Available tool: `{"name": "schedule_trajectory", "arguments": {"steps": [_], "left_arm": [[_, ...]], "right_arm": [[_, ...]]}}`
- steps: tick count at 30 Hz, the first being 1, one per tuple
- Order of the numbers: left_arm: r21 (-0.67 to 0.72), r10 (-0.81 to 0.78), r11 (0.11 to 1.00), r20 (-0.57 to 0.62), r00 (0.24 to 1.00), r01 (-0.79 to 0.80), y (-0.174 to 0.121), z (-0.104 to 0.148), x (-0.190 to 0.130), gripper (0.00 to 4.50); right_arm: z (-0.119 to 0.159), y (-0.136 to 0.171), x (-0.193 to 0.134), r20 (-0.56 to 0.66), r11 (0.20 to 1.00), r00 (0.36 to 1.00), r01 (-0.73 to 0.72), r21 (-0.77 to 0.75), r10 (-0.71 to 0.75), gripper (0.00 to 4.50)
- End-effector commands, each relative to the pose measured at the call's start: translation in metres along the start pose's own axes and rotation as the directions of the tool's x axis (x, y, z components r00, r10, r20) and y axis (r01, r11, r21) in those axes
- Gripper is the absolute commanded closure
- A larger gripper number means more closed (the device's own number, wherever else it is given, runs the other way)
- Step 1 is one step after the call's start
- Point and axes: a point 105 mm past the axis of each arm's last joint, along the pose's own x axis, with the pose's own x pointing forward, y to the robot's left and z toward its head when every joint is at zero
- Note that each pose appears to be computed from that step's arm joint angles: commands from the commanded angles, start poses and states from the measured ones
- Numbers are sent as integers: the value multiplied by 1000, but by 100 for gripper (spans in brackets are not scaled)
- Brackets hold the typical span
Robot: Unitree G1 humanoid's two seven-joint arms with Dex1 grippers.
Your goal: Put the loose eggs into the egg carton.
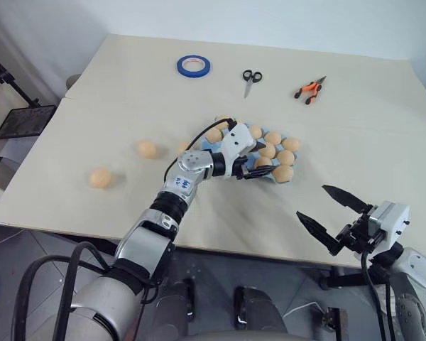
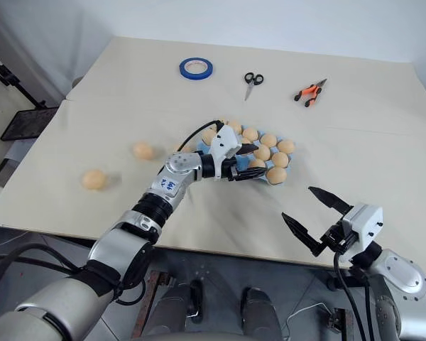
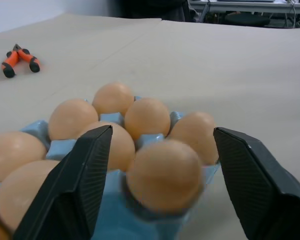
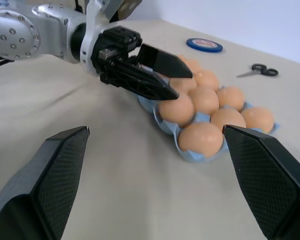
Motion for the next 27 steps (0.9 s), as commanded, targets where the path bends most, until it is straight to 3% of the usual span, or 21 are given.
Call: {"name": "schedule_trajectory", "arguments": {"steps": [1,7,11,15,18,23,27], "left_arm": [[40,0,999,68,998,-2,0,13,-13,114],[86,46,995,120,992,-56,-9,11,-75,114],[84,157,983,102,982,-166,-12,-1,-127,4],[41,258,965,36,965,-260,-27,-24,-180,4],[31,412,910,22,911,-412,-25,-32,-214,4],[-23,667,745,2,745,-667,-20,-37,-280,4],[-45,705,709,0,709,-704,-22,-34,-290,4]], "right_arm": [[6,-1,7,28,999,999,-27,-27,27,0],[5,1,21,49,995,993,-102,-16,103,0],[5,2,32,65,986,984,-168,-18,169,0],[4,1,40,69,973,971,-229,-24,231,0],[3,-1,45,73,967,965,-252,-25,253,0],[3,0,52,81,955,952,-293,-52,296,0],[4,-4,54,100,953,948,-297,-63,302,0]]}}
